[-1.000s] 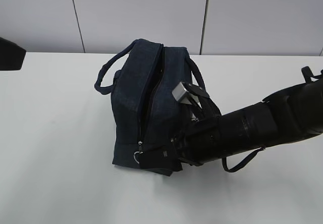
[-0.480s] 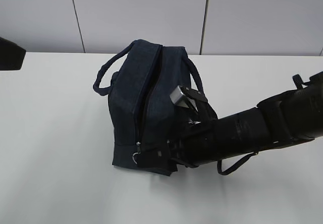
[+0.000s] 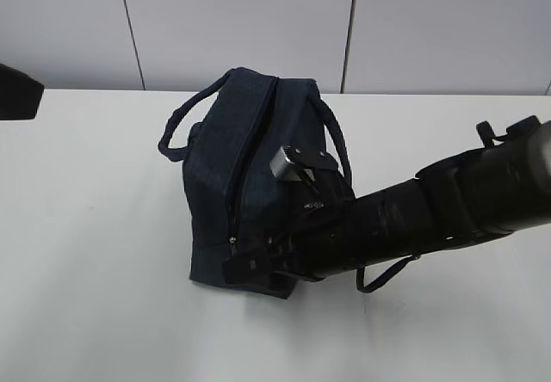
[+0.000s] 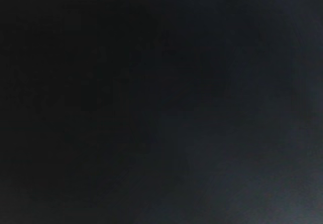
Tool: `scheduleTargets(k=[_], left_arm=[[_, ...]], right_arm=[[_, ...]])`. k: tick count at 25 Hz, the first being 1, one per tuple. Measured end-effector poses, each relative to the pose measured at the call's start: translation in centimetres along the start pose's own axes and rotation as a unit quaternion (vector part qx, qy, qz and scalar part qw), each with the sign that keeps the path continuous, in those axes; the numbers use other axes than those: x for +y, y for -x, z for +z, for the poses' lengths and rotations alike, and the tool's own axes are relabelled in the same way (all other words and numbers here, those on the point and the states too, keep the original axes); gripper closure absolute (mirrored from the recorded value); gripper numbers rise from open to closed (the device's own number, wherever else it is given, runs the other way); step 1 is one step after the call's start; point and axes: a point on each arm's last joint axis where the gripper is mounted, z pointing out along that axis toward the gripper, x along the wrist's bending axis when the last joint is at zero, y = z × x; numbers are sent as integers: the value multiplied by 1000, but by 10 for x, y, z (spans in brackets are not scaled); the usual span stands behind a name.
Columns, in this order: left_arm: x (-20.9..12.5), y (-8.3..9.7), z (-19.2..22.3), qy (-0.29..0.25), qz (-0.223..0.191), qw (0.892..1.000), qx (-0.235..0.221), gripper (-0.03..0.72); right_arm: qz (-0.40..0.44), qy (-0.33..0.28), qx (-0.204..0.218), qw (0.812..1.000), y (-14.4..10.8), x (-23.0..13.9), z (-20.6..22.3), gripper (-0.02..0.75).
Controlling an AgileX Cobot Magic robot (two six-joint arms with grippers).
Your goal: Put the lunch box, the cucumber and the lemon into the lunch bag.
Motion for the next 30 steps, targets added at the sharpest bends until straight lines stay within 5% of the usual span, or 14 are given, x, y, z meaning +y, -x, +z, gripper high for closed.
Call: scheduleTargets(k=[4, 18, 30], left_arm=[[0, 0, 0, 0, 1, 1000, 1, 449], [-19, -3, 12, -33, -12, 999, -1, 449], [-19, -5, 14, -26, -13, 1000, 4, 449]], right_arm=[[6, -6, -2, 1000, 5, -2, 6, 374], [4, 4, 29, 1000, 8, 10, 19, 728], [37, 4, 52, 998, 4, 11, 20, 738]])
